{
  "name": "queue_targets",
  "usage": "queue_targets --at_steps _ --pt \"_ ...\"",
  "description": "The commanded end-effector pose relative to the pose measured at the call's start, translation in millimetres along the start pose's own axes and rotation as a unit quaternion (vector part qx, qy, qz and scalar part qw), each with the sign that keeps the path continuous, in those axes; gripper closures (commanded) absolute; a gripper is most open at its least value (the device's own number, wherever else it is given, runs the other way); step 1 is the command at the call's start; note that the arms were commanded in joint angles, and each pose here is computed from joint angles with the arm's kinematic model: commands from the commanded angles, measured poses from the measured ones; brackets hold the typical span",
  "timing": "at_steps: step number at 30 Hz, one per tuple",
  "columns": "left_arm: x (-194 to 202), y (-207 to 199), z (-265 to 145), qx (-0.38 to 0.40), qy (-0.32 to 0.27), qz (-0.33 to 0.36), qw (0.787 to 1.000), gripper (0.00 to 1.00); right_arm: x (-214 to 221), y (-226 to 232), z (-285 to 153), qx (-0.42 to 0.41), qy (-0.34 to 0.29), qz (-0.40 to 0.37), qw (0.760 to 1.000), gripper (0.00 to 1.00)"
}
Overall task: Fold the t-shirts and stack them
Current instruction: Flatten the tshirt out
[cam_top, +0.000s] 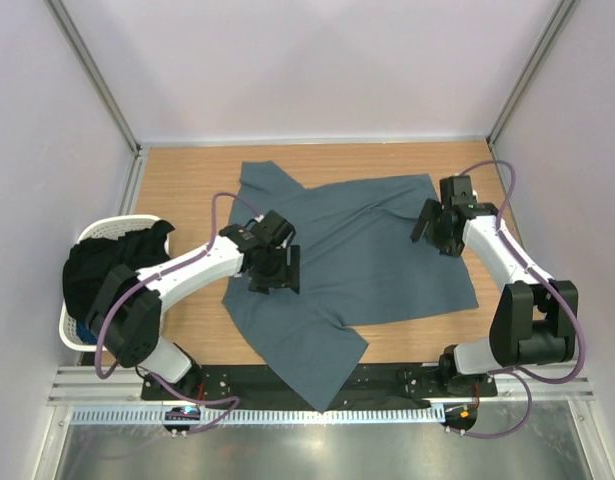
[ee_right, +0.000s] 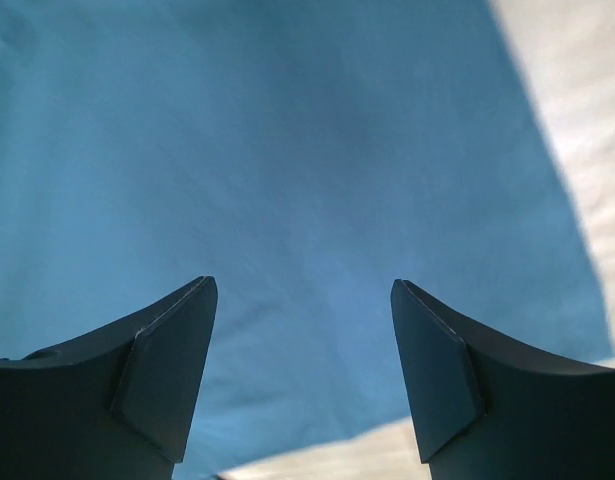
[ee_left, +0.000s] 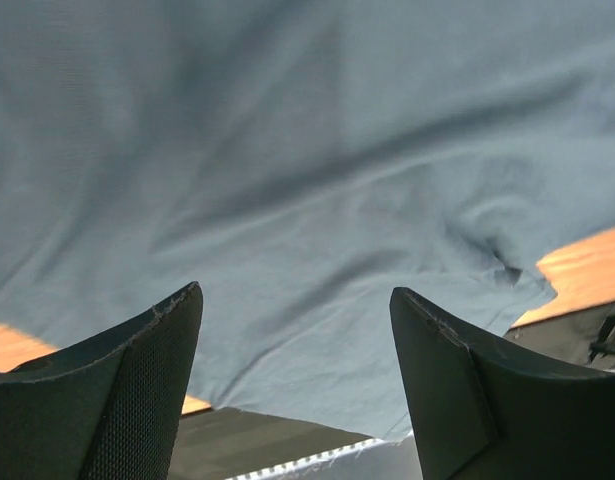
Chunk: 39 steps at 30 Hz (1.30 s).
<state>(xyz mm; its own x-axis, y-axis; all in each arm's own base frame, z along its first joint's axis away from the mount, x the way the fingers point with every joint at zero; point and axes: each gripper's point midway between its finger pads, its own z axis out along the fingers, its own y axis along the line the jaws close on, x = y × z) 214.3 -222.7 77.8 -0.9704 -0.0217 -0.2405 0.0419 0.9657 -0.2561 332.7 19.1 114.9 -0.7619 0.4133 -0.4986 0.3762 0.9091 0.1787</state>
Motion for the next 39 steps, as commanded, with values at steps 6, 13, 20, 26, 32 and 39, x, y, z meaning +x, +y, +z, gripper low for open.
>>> queue_targets --at_steps 6,13,20,26,32,39 --pt "52 -34 33 0.027 0.032 0.083 0.996 0.25 50 -25 8 0.028 0.013 0.048 0.998 0.23" --pt "120 -22 56 -0.016 0.093 0.112 0.989 0.28 68 -39 18 0.056 0.025 0.056 0.996 0.23" --pt "168 21 39 -0.073 0.153 0.108 0.980 0.31 66 -49 1 0.075 0.007 0.062 0.995 0.23" --pt "177 50 9 -0.115 0.166 0.101 0.974 0.31 79 -56 -4 0.086 0.020 0.067 0.994 0.23" --pt "168 45 -9 -0.107 0.168 0.147 0.969 0.32 92 -62 -14 0.088 0.032 0.068 0.993 0.22" --pt "51 -11 -51 -0.057 0.023 0.168 0.984 0.22 19 -21 -22 0.031 -0.028 0.050 0.998 0.22"
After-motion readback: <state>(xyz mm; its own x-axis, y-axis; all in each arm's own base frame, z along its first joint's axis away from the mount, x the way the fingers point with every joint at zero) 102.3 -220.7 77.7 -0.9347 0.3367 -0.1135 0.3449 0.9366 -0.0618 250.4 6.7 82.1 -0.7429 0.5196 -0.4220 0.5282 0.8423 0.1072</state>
